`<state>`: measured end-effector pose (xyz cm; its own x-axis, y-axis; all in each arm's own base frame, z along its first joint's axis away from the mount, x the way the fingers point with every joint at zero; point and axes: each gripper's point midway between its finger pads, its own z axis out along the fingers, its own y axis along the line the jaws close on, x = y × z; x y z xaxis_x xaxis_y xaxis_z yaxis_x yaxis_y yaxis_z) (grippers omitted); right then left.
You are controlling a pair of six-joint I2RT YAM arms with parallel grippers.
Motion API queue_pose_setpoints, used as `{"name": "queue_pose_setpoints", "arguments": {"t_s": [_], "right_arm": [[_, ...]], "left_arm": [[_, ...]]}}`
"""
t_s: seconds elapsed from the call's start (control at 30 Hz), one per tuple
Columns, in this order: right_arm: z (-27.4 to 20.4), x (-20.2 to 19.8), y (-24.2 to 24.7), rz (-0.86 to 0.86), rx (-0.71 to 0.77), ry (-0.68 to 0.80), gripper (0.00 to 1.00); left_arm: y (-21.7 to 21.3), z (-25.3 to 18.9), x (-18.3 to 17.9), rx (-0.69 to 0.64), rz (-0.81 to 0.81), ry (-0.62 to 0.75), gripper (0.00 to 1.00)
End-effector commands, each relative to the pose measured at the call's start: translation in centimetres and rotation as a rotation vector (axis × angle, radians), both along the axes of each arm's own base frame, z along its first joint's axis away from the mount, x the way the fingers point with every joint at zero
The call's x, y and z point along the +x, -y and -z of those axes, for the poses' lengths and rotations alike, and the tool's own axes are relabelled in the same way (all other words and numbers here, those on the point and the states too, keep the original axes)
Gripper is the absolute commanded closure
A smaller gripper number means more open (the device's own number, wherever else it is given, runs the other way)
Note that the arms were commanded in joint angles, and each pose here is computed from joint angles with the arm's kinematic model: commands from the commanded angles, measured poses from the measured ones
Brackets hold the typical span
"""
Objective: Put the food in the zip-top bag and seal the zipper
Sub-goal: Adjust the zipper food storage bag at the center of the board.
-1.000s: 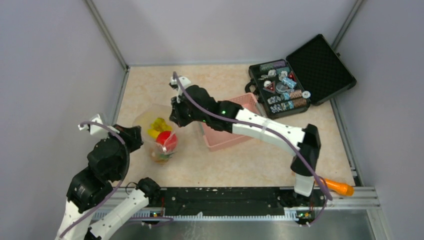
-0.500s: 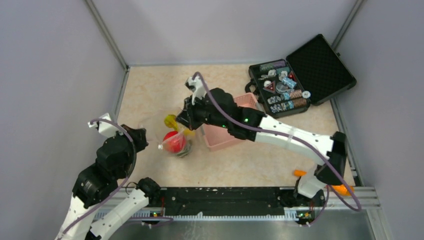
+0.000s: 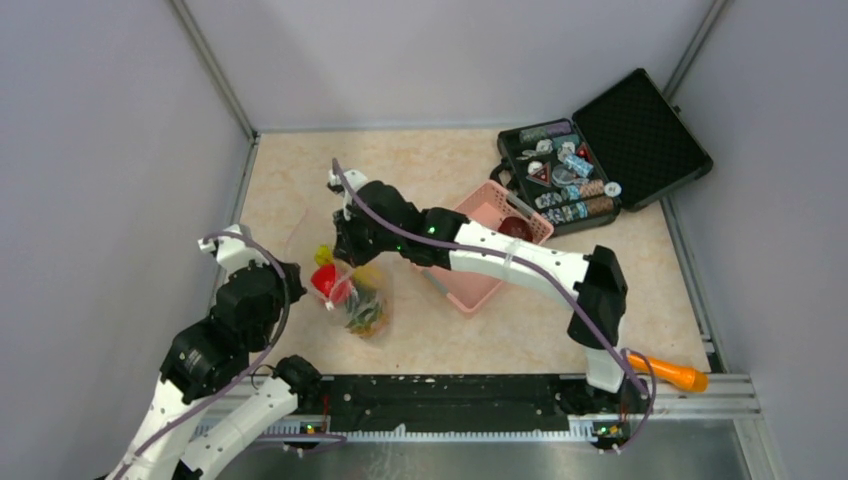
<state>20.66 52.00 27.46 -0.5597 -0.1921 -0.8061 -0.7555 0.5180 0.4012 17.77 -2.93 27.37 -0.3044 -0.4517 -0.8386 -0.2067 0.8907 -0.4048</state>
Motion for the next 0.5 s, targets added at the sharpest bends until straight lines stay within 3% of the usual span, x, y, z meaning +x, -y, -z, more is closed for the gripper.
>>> {"name": "queue_pose_setpoints", "arguments": {"t_s": [0.0,0.23,0.47], "right_arm": [[-1.9,-0.6,1.1,0.014,0.045,0.017,1.0],[-5.7,1.1,4.8,0.135,0.167,0.107,1.0],[-7.8,0.8,7.1,0.146,0.266,0.133,1.0]], "left_arm": [[-0.2,-0.5,0.2,-0.011,-0.016,0.025,1.0],[-2.9,-2.1,-0.8,0.06,-0.096,0.046,1.0],[-2.2,-5.2,-1.5,-0.052,-0.041,0.158,1.0]]}}
